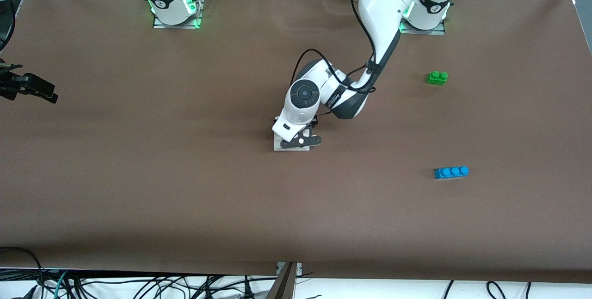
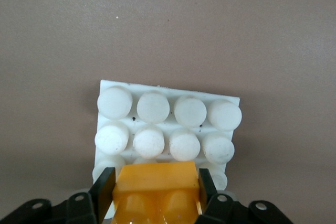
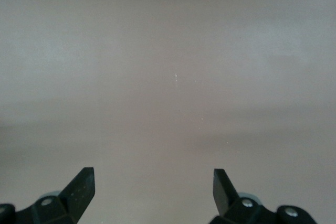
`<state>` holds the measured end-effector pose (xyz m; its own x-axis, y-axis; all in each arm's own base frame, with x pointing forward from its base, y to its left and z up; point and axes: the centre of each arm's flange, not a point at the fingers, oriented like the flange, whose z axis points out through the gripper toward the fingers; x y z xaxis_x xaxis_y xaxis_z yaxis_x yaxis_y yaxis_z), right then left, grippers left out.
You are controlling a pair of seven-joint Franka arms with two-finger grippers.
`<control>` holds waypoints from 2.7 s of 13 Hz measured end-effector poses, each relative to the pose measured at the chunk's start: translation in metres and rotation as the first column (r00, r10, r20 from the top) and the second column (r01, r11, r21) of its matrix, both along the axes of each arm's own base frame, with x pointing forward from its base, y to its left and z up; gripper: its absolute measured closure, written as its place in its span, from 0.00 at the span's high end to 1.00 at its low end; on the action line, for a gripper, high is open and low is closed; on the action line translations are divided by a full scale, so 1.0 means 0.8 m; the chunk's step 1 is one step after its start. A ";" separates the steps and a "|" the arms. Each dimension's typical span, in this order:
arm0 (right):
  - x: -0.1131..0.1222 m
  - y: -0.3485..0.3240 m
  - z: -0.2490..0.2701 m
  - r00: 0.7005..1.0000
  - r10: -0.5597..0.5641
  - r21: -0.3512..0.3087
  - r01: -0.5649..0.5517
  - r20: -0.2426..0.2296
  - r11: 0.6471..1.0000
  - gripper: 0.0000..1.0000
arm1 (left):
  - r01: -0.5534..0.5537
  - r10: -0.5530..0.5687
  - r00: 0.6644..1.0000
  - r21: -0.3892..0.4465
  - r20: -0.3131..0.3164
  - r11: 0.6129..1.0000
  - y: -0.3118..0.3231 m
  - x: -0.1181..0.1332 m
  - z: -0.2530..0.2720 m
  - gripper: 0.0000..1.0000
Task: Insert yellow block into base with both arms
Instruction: 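Press the yellow brick down onto the base plate studs with the left gripper, then open the left gripper and lift it away from the brick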
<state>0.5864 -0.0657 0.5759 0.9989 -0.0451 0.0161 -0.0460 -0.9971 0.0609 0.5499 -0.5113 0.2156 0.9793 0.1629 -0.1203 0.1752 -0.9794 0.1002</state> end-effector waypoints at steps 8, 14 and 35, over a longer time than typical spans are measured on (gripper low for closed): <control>0.000 0.000 0.000 1.000 0.000 0.000 0.000 0.000 1.000 1.00 | -0.019 0.019 1.000 0.011 -0.006 1.000 -0.003 0.000 -0.011 1.00; 0.000 0.000 0.000 1.000 -0.001 0.000 0.001 0.000 1.000 1.00 | -0.012 0.013 1.000 0.031 -0.021 0.999 0.002 0.012 0.067 1.00; 0.000 0.000 0.001 1.000 0.000 0.000 0.000 0.002 1.000 1.00 | 0.114 -0.113 0.993 0.040 -0.025 0.993 0.633 0.043 0.432 1.00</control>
<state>0.5865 -0.0659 0.5763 0.9988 -0.0454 0.0177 -0.0464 -0.9971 0.0610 0.5841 -0.0051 0.5613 0.9888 0.0562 -0.1384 0.0646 -0.9963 0.0566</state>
